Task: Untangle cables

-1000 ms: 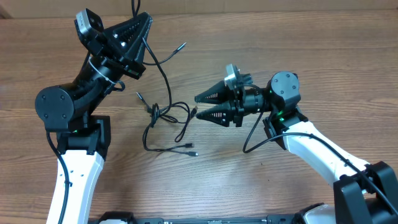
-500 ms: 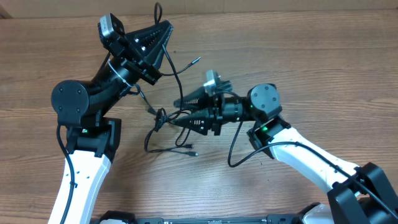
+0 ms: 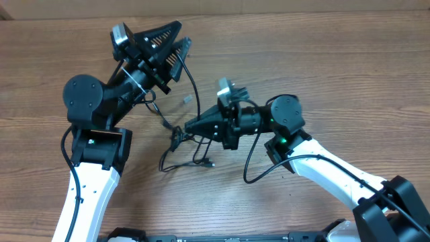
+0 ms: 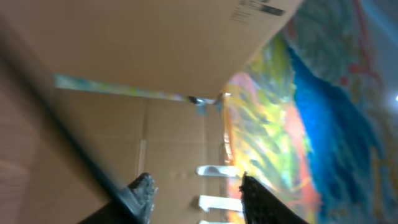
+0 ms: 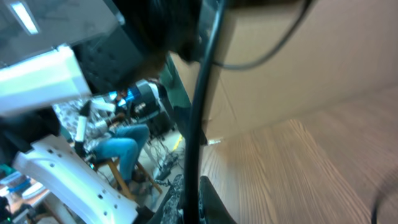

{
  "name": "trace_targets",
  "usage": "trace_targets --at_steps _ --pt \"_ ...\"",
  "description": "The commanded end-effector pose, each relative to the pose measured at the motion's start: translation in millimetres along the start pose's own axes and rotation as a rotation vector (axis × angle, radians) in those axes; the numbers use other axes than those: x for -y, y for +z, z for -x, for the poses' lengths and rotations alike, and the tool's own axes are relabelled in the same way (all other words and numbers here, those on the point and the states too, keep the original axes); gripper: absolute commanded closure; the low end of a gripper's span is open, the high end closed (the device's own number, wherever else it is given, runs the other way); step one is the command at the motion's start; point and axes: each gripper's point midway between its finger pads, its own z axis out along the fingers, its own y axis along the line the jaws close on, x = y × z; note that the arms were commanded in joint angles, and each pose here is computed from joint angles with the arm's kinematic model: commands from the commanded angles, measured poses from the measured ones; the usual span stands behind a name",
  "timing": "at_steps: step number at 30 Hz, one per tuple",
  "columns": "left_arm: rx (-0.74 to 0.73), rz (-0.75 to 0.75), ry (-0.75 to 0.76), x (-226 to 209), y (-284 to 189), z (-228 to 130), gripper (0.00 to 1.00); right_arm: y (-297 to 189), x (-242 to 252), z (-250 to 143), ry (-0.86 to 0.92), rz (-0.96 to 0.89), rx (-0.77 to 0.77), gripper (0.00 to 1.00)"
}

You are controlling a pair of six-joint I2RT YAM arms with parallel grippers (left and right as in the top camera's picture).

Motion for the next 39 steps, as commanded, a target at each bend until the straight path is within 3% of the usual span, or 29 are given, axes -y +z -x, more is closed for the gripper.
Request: trace_targets --at_steps 1,10,19,24,39 --pt "0.024 0.057 0.109 -9 -3 2 0.33 -14 -2 27 0.085 -0.009 0.062 0.96" --pt "0.044 0.396 0.062 -96 -23 12 0.23 -65 2 78 0.094 -0.074 0.197 0.96" --pt "-0.008 0.647 0.143 -154 -56 8 0.13 -90 -1 114 0.037 -0.137 0.288 0.96" --pt "-0.059 0.746 0.226 -174 -73 4 0.0 -94 5 126 0.071 -0.165 0.35 0.96" --pt "0.005 0.979 0.215 -210 -114 12 0.0 -103 37 124 0.25 -0.265 0.411 0.96"
